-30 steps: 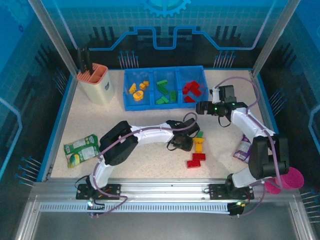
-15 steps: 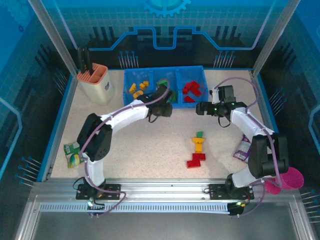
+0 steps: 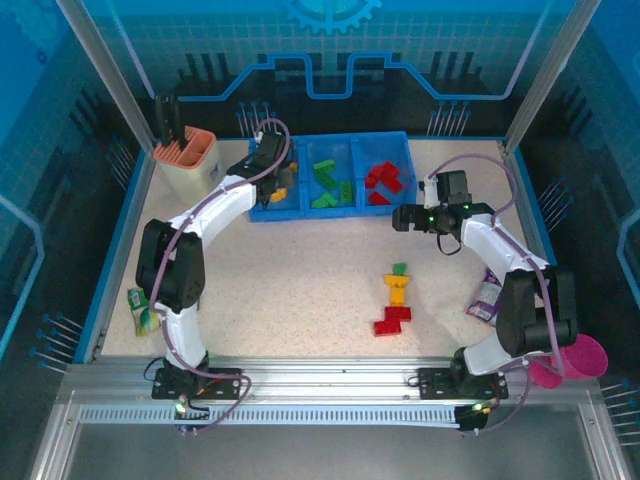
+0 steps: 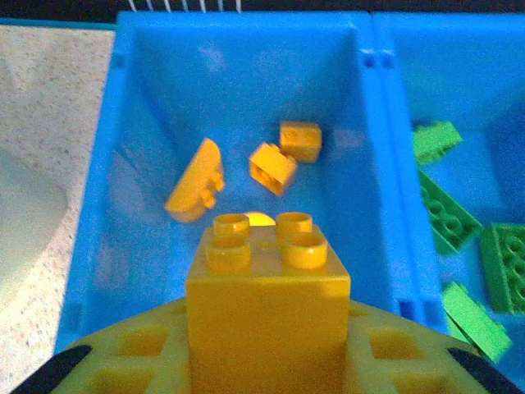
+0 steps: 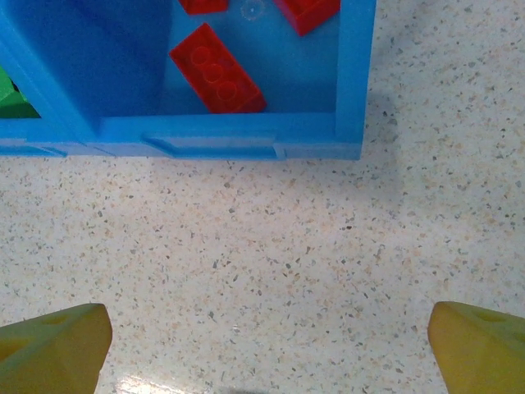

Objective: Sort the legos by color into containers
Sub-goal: Place the lego in the container, then pick up the lego from the center of the table, then place the lego in the container.

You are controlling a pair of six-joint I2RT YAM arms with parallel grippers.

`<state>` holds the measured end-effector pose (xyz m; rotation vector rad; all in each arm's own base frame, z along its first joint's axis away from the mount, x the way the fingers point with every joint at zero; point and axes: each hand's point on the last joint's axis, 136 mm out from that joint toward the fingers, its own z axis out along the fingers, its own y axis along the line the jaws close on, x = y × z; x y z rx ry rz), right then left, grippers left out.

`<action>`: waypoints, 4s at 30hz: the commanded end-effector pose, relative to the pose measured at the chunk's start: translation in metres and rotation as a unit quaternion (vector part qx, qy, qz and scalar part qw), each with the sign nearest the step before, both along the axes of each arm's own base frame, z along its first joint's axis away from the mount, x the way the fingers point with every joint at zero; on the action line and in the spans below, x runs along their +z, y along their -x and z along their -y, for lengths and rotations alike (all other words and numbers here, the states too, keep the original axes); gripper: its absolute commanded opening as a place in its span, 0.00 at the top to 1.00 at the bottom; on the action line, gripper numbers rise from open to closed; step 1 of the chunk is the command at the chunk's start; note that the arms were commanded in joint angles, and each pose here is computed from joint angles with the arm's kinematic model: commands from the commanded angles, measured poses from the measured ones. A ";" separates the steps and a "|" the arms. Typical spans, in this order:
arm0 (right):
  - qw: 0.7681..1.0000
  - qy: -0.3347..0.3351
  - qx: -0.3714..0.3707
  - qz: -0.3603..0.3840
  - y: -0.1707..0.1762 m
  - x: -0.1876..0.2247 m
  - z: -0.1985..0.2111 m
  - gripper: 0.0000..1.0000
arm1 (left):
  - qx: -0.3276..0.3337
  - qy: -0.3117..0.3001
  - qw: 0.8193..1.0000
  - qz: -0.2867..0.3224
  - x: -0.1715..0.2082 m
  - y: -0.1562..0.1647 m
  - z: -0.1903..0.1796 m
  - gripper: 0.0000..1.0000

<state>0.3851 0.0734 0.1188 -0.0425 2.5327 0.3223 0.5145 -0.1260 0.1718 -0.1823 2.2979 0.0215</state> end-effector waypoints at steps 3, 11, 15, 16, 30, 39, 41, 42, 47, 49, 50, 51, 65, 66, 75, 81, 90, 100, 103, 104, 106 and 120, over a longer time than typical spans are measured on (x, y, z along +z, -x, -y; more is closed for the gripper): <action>1.000 -0.005 -0.005 -0.023 0.019 -0.009 -0.006 0.00 | 0.005 -0.016 1.000 0.001 -0.011 -0.029 -0.011 0.69; 0.996 0.015 -0.006 -0.084 0.055 -0.039 -0.029 0.00 | 0.002 -0.003 0.999 -0.034 -0.050 -0.044 -0.016 0.62; 0.994 0.021 -0.011 -0.104 0.068 -0.049 -0.040 0.02 | -0.005 0.003 0.999 -0.040 -0.060 -0.046 -0.014 0.56; 0.994 0.021 -0.016 -0.110 0.070 -0.052 -0.041 0.03 | -0.007 0.004 0.999 -0.040 -0.060 -0.047 -0.013 0.55; 0.980 0.084 -0.043 -0.177 0.078 -0.086 -0.039 0.24 | -0.036 0.040 0.999 0.008 -0.031 -0.047 -0.001 0.46; 0.975 0.080 -0.035 -0.205 0.073 -0.102 -0.048 0.55 | -0.065 0.066 0.994 0.066 0.035 -0.036 0.007 0.42; 0.974 0.084 -0.032 -0.208 0.074 -0.102 -0.048 0.61 | -0.068 0.067 0.992 0.080 0.050 -0.031 0.006 0.42; 0.974 0.087 -0.031 -0.206 0.074 -0.100 -0.048 0.64 | -0.070 0.068 0.992 0.084 0.055 -0.029 0.006 0.42; 0.981 0.096 -0.005 -0.169 0.057 -0.068 -0.052 0.73 | -0.097 0.076 0.987 0.100 0.082 -0.011 0.011 0.41; 0.985 0.100 0.009 -0.138 0.040 -0.043 -0.059 0.75 | -0.124 0.080 0.984 0.096 0.088 0.001 0.017 0.40; 0.987 0.102 0.019 -0.120 0.030 -0.029 -0.063 0.75 | -0.132 0.080 0.984 0.092 0.092 0.008 0.017 0.40; 0.989 0.101 0.028 -0.102 0.021 -0.017 -0.068 0.75 | -0.136 0.079 0.983 0.091 0.094 0.015 0.017 0.40; 0.977 0.096 0.172 0.078 -0.115 0.048 -0.183 0.76 | -0.134 0.079 0.984 0.083 0.105 0.112 -0.011 0.36; 0.974 0.101 0.183 0.082 -0.121 0.044 -0.190 0.77 | -0.142 0.086 0.983 0.078 0.101 0.117 -0.009 0.36; 0.959 0.149 0.235 0.061 -0.146 -0.001 -0.224 0.75 | -0.209 0.123 0.970 0.011 0.082 0.161 0.025 0.33; 0.958 0.155 0.237 0.039 -0.147 -0.030 -0.227 0.73 | -0.228 0.150 0.962 -0.005 0.064 0.177 0.050 0.33; 0.956 0.151 0.246 0.051 -0.143 -0.021 -0.229 0.57 | -0.247 0.147 0.957 -0.027 0.052 0.185 0.063 0.32; 0.952 0.136 0.252 0.108 -0.133 0.046 -0.223 0.44 | -0.306 0.159 0.934 -0.098 0.017 0.206 0.125 0.31; 0.947 0.120 0.265 0.135 -0.128 0.071 -0.222 0.38 | -0.342 0.155 0.919 -0.118 0.007 0.222 0.150 0.30; 0.946 0.116 0.268 0.140 -0.127 0.079 -0.220 0.38 | -0.357 0.154 0.913 -0.125 0.003 0.228 0.160 0.30; 0.946 0.109 0.267 0.147 -0.124 0.095 -0.214 0.36 | -0.378 0.145 0.904 -0.136 -0.003 0.236 0.174 0.30; 0.976 0.083 0.149 0.136 -0.036 0.146 -0.095 0.23 | -0.434 0.096 0.878 -0.179 -0.048 0.266 0.263 0.25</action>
